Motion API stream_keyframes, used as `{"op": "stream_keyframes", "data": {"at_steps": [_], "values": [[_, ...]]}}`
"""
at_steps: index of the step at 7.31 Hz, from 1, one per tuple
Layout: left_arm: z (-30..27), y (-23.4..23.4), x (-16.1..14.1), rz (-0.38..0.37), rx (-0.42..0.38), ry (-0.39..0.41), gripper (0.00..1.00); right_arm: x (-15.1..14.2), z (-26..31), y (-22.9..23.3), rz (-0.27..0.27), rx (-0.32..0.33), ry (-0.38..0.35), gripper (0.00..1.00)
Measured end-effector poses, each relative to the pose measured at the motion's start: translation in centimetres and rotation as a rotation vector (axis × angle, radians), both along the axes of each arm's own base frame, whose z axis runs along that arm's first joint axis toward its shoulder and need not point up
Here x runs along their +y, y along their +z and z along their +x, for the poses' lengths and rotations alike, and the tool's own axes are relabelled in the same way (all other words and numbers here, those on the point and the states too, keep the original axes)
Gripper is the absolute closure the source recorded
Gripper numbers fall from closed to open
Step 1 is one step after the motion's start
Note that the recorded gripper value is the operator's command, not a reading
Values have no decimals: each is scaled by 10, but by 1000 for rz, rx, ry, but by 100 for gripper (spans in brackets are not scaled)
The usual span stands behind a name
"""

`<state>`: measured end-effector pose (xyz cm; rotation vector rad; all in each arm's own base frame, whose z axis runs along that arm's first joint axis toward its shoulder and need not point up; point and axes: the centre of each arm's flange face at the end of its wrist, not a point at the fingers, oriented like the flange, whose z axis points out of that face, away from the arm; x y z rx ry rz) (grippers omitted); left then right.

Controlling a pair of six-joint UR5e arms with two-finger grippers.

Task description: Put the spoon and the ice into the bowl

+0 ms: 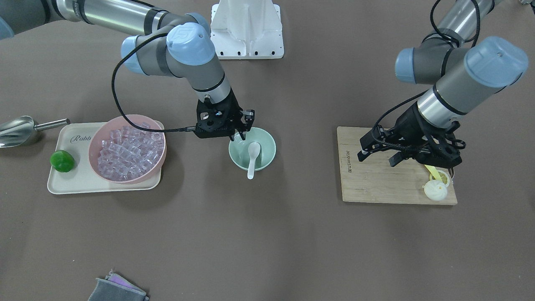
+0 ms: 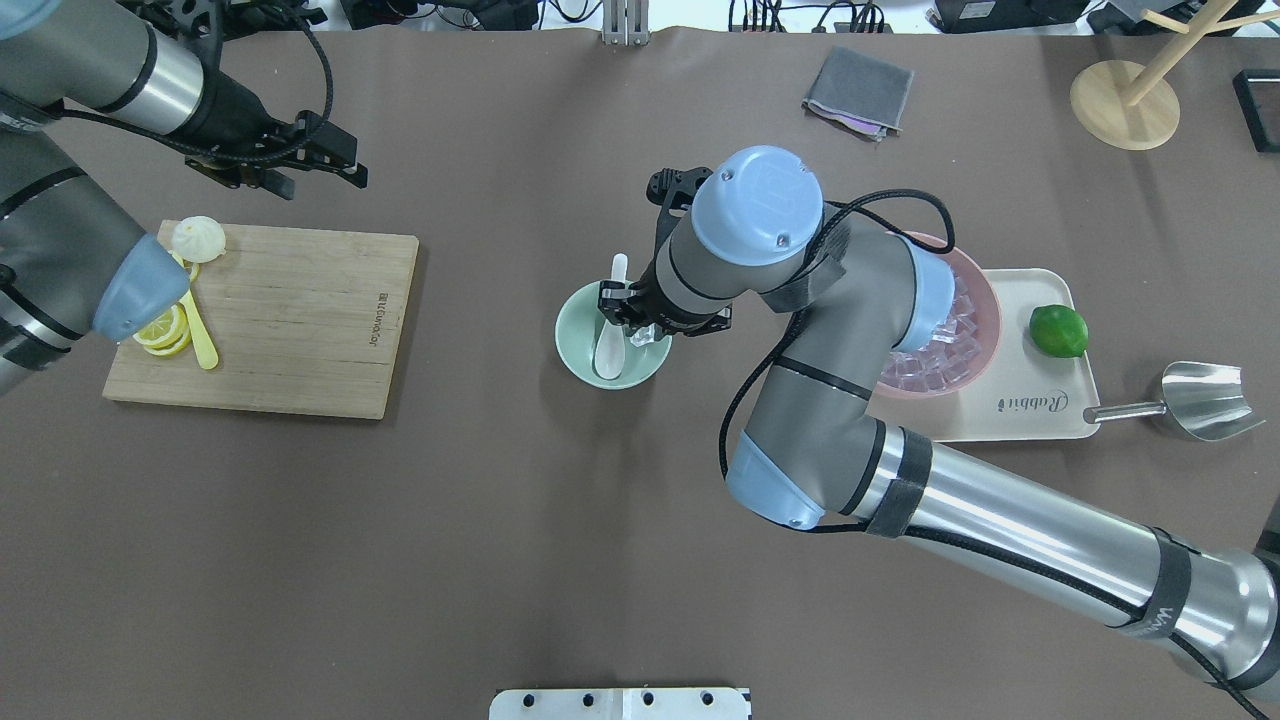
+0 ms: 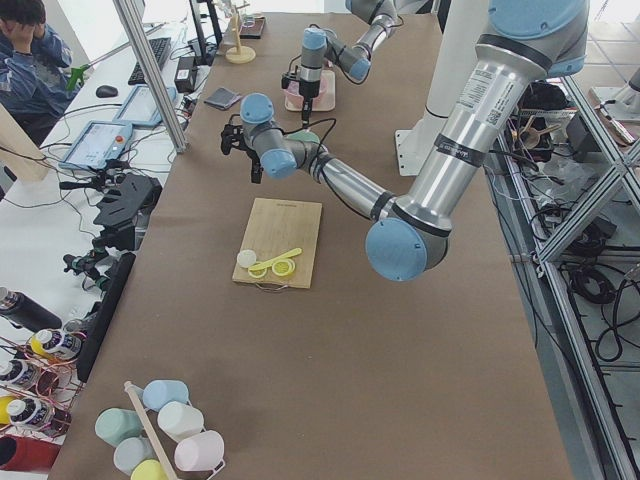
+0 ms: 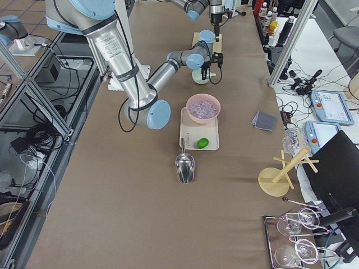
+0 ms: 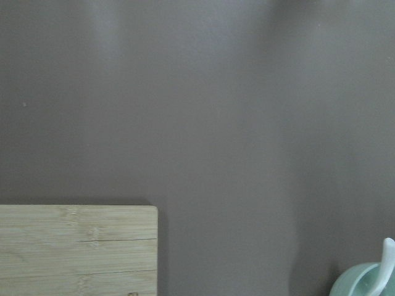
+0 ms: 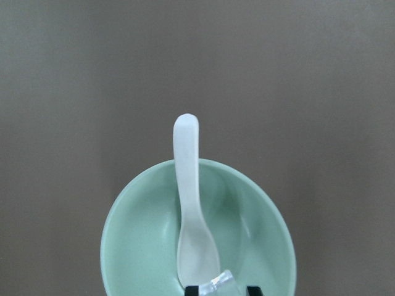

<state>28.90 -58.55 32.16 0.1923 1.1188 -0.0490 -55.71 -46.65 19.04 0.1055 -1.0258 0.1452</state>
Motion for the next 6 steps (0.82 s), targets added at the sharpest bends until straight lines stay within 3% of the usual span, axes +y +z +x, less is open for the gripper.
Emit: {"op": "stream_keyframes", "data": {"at_steps": [2,3,5,6], "values": [[-9,5,4,-3,-1,-3,3,1,-6,-2,-4,-27,27,0],[-23,14,5,-5,-6,-3,3,-13,17,1,-22,-43,24,0],[-73,61,5,40,-82,23,3,-56,124,43,-38,-34,6,0],[-99,87,7,72,-136,52,3,-67,186,75,5,20,-15,0]]}}
